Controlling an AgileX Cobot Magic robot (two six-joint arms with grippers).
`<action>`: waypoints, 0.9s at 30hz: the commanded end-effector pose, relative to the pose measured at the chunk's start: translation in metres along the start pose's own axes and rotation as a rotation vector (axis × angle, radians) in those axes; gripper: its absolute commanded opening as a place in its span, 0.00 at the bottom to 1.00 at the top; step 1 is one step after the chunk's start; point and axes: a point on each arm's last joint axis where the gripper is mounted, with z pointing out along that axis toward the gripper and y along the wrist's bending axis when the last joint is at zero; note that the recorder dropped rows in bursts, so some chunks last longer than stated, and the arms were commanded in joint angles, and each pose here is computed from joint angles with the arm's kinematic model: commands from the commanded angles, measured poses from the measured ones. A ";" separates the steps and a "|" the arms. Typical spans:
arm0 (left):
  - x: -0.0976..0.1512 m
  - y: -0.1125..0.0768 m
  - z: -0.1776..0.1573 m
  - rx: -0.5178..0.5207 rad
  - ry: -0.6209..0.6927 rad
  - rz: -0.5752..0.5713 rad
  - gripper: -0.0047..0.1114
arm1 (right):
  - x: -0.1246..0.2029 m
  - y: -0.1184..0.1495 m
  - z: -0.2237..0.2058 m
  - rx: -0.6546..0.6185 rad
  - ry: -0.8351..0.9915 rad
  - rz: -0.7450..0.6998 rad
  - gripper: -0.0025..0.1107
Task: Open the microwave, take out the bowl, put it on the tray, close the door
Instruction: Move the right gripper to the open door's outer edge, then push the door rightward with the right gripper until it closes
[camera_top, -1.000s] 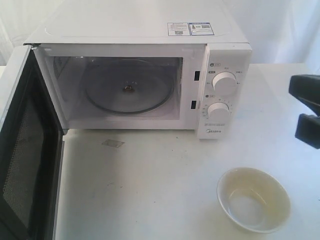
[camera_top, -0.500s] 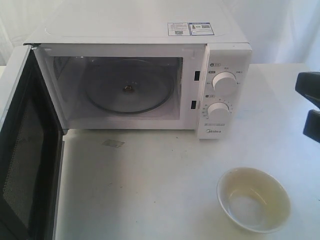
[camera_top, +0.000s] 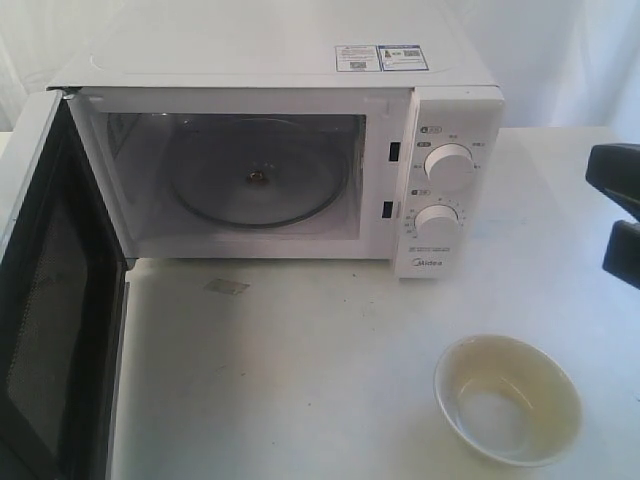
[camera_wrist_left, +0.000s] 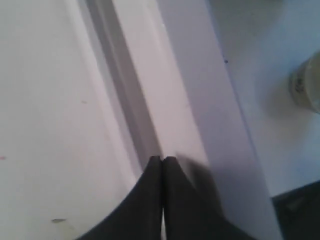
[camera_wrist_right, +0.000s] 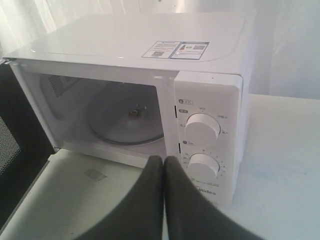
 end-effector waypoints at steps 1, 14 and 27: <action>-0.004 -0.009 0.035 0.377 0.137 0.037 0.04 | -0.002 0.002 0.004 0.005 0.003 -0.009 0.02; -0.020 -0.039 0.035 0.802 -0.331 0.591 0.04 | 0.012 0.068 0.061 -0.429 -0.034 -0.398 0.02; -0.010 -0.040 0.029 0.753 -0.293 0.624 0.04 | 0.014 0.095 0.183 -0.113 0.227 -0.578 0.02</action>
